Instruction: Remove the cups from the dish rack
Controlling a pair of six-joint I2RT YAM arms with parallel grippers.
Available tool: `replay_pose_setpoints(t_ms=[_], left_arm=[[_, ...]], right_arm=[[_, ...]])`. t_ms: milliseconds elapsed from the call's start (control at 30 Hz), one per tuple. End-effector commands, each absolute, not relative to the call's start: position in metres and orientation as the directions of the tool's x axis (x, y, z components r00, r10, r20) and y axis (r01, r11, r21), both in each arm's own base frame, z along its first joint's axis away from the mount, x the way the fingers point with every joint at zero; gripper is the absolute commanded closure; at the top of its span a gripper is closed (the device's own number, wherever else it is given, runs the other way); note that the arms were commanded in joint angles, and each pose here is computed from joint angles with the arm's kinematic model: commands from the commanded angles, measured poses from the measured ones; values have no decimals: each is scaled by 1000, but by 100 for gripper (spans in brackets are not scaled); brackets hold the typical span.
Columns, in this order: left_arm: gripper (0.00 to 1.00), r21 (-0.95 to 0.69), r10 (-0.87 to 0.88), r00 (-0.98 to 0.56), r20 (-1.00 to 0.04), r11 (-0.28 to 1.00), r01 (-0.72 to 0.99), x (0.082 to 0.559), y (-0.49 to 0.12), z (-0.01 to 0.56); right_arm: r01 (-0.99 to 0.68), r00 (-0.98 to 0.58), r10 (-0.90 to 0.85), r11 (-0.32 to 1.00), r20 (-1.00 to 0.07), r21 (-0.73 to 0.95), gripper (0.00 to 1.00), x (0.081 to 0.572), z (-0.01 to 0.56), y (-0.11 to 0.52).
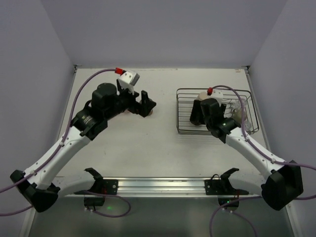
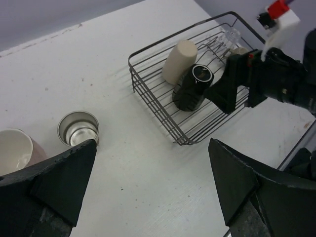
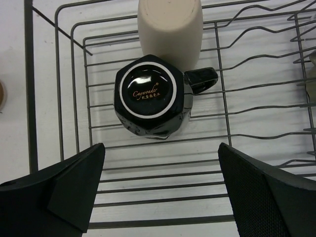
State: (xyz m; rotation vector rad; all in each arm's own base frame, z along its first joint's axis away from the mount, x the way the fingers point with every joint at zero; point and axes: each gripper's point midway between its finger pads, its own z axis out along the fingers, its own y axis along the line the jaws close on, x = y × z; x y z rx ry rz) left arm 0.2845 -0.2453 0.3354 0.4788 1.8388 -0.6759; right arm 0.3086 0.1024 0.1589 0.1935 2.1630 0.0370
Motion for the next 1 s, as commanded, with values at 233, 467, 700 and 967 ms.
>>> replay_pose_setpoints(t_ms=[233, 467, 700, 967], left_arm=[[0, -198, 18, -339, -941, 781, 592, 230, -197, 251], [0, -150, 71, -332, -941, 790, 595, 234, -194, 240], [0, -161, 92, -357, -930, 770, 618, 230, -199, 232], [0, -211, 61, -364, -930, 721, 660, 224, -212, 241]], right_arm=[[234, -537, 166, 971, -827, 43, 1, 357, 159, 101], [274, -561, 187, 961, -806, 33, 1, 380, 134, 109], [297, -545, 234, 952, -805, 75, 26, 384, 125, 114], [227, -407, 297, 949, -864, 219, 52, 356, 171, 112]])
